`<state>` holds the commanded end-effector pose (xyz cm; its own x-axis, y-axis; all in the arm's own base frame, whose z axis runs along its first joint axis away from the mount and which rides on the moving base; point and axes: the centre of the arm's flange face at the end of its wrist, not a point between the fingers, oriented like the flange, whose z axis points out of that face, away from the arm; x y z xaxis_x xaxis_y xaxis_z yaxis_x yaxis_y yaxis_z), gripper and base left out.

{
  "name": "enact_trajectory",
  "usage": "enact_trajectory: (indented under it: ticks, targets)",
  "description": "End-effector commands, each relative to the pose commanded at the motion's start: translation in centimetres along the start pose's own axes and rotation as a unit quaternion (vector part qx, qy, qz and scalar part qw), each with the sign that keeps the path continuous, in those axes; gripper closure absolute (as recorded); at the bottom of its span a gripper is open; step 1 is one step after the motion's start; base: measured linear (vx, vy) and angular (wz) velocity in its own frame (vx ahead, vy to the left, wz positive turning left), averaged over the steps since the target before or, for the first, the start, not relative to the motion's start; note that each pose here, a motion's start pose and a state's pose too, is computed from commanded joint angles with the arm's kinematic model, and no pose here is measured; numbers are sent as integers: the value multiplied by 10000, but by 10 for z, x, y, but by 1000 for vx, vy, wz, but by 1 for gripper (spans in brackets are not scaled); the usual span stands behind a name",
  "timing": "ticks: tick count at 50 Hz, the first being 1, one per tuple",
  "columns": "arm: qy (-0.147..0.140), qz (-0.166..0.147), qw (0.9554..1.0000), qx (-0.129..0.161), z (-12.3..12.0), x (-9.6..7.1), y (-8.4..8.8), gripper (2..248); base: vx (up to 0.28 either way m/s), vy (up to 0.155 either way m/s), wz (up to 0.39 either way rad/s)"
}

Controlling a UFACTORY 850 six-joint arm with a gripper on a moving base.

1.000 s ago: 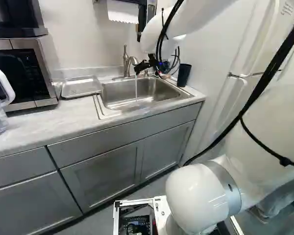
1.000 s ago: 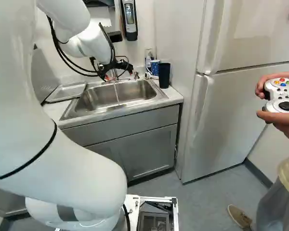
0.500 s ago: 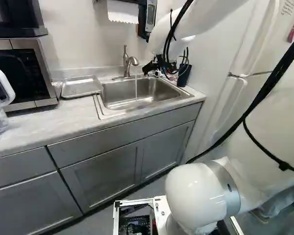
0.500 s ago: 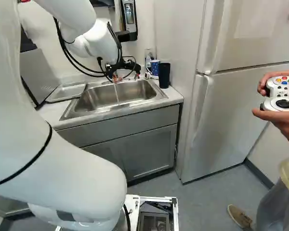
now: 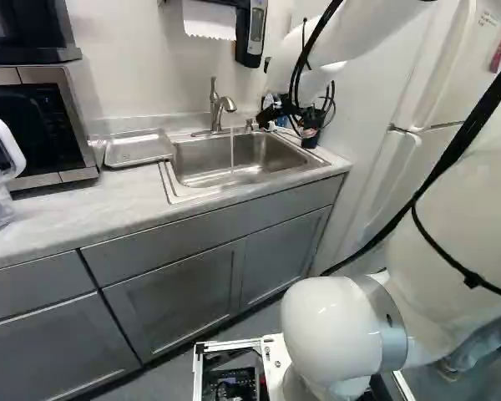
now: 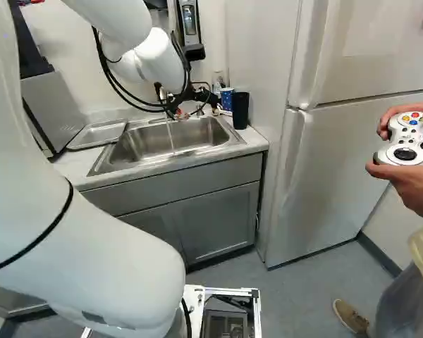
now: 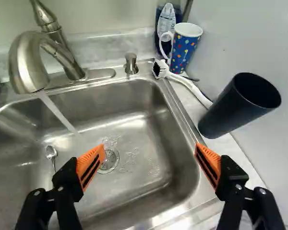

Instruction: Rinse the cup and place it in the tray

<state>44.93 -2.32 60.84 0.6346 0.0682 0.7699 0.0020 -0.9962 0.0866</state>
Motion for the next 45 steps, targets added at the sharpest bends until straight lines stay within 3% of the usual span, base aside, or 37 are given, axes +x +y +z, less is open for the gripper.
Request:
enact_trajectory:
  ticks: [25, 45]
  targets:
    - [143, 475, 9983, -299, 9, -13, 37, 3, 0, 0, 0]
    - [393, 1068, 9920, -544, 17, -31, 64, 3, 0, 0, 0]
